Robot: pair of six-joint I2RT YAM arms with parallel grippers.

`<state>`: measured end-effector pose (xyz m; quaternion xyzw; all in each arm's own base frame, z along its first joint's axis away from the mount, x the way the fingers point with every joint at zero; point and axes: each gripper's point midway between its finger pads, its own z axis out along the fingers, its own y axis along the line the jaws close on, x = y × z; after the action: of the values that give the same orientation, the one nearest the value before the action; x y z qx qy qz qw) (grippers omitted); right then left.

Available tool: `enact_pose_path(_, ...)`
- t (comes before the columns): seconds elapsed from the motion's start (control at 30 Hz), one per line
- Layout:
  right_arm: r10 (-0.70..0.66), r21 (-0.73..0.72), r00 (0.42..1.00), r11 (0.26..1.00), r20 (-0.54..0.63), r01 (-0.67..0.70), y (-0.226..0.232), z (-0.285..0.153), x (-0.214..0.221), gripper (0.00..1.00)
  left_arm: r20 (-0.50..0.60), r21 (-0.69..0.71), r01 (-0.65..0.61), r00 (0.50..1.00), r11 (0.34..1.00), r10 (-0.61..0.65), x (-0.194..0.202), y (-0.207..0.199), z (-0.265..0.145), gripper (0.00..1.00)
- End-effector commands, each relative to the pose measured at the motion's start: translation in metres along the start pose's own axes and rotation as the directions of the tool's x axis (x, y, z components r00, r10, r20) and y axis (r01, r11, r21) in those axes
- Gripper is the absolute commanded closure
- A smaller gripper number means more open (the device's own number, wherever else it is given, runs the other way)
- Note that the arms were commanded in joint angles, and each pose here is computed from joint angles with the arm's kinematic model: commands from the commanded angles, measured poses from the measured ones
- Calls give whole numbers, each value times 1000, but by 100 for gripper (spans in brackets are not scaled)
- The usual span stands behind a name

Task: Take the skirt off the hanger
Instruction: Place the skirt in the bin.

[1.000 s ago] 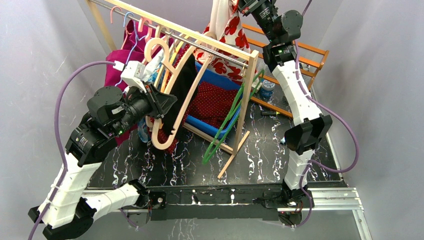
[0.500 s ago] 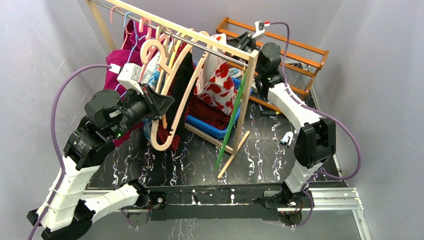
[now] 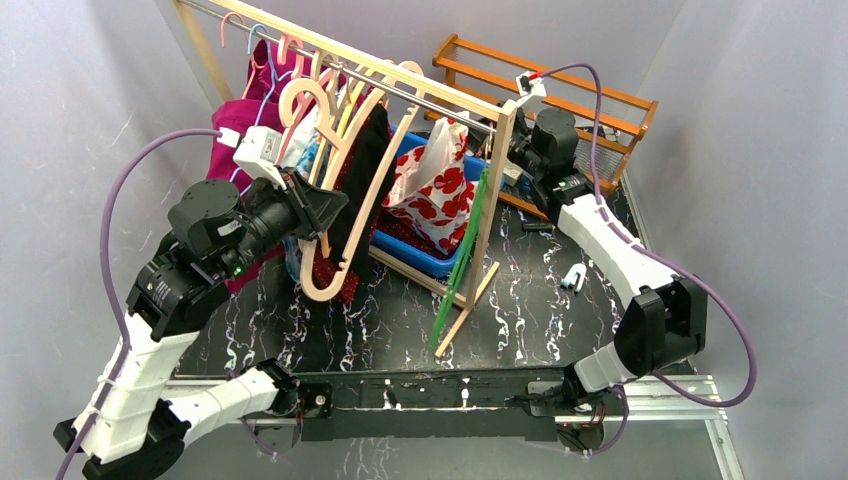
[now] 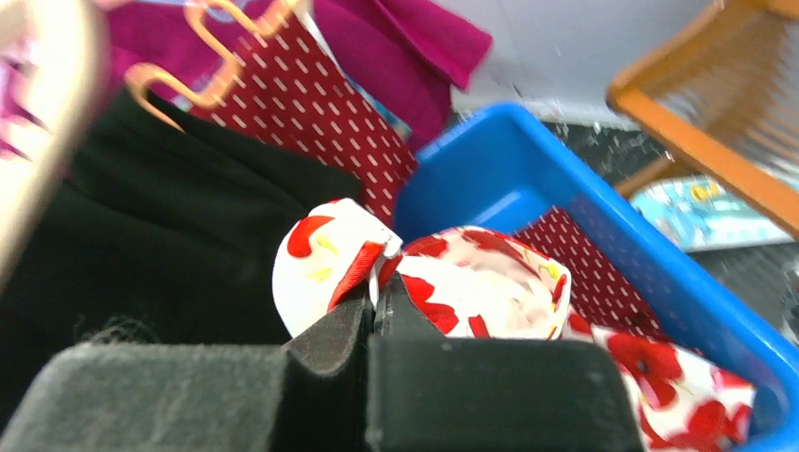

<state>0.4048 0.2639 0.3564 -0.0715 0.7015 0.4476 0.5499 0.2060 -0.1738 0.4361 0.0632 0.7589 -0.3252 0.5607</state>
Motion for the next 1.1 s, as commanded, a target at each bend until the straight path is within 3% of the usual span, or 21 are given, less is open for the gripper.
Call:
enact_pose_path(0.0,-81,3,993,997,-90,82,-30,-4,40,100,72,36,-3,997,999,0,-22,-10,-6,100)
enact_pose_path(0.17,-6,6,985,1000,-171,7,-58,10,86,100,68,34,5,998,999,-7,-22,-10,-7,100)
enact_pose_path(0.23,17,-24,966,999,-257,-24,-63,35,138,100,57,29,12,998,999,-14,-18,-9,-3,100)
enact_pose_path(0.37,38,140,969,990,-245,-4,-104,54,187,100,56,28,16,998,999,-18,-17,-8,-1,100)
enact_pose_path(0.47,96,171,942,984,-322,-42,-117,44,219,97,50,21,18,999,1000,-19,-16,-7,-3,100)
enact_pose_path(0.53,102,178,936,983,-336,-43,-113,33,209,82,46,19,17,999,1000,-18,-15,-6,-2,100)
enact_pose_path(0.7,128,169,930,983,-346,-72,-99,4,171,56,46,32,16,999,999,-18,-13,-8,-1,100)
enact_pose_path(0.83,72,138,934,990,-350,-25,-93,-20,151,36,44,44,24,999,999,-26,-8,-8,0,100)
enact_pose_path(0.93,62,117,936,993,-346,-22,-87,-34,141,29,36,51,25,999,998,-26,-5,-9,1,100)
enact_pose_path(1.07,91,76,924,995,-371,-67,-71,-48,145,27,34,61,18,999,998,-21,-6,-11,1,100)
